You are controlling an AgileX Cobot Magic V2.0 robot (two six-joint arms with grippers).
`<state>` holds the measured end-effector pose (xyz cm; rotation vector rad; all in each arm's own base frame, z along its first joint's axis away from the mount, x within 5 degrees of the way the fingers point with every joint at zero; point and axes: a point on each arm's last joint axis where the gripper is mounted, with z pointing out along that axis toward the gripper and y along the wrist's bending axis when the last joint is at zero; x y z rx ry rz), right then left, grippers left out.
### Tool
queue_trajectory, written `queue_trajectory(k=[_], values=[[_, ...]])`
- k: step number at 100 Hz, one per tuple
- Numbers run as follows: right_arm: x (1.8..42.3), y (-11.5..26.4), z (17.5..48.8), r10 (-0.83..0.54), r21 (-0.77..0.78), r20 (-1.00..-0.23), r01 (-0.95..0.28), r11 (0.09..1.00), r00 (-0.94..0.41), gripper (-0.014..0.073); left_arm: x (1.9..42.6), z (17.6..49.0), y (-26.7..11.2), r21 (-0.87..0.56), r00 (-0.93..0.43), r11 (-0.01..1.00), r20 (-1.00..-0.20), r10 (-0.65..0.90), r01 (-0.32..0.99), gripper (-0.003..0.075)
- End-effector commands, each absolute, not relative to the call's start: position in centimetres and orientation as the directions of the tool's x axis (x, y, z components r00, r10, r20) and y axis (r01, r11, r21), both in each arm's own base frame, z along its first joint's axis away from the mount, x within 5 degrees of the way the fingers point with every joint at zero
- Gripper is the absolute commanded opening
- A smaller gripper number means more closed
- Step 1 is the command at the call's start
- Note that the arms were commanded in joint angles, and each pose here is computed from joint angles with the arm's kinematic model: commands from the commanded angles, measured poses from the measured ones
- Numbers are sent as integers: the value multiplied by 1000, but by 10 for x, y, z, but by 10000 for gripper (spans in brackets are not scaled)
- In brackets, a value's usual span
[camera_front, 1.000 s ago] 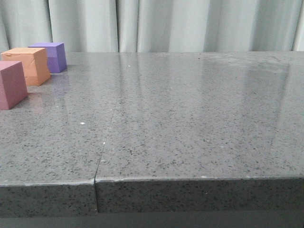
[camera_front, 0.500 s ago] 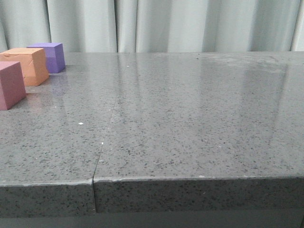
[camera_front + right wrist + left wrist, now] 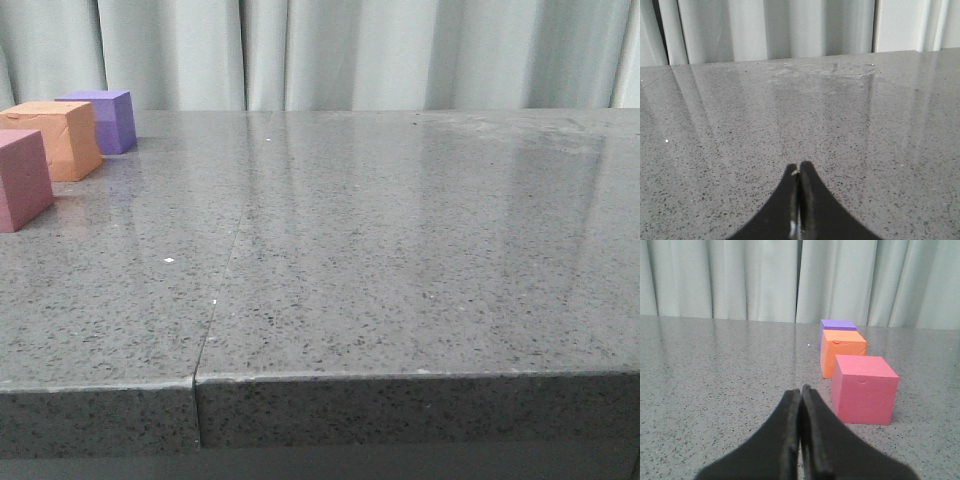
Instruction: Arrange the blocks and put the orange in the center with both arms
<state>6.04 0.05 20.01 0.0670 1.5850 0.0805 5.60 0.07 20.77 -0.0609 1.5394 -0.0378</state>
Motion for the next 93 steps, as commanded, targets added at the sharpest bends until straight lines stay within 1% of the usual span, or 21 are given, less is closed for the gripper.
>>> queue_trajectory(k=[1,16,93], values=[[58,0,211,86,85,-993,-12,996,82,-67,55,203,1,-81,101,997,-992,-79,-17,-20],[54,0,212,86,85,-990,-14,996,116,-67,55,203,1,-81,101,997,-992,-79,-17,-20],[54,0,211,86,85,-991,-13,996,103,-67,55,203,1,-81,101,997,-992,-79,-17,-20]])
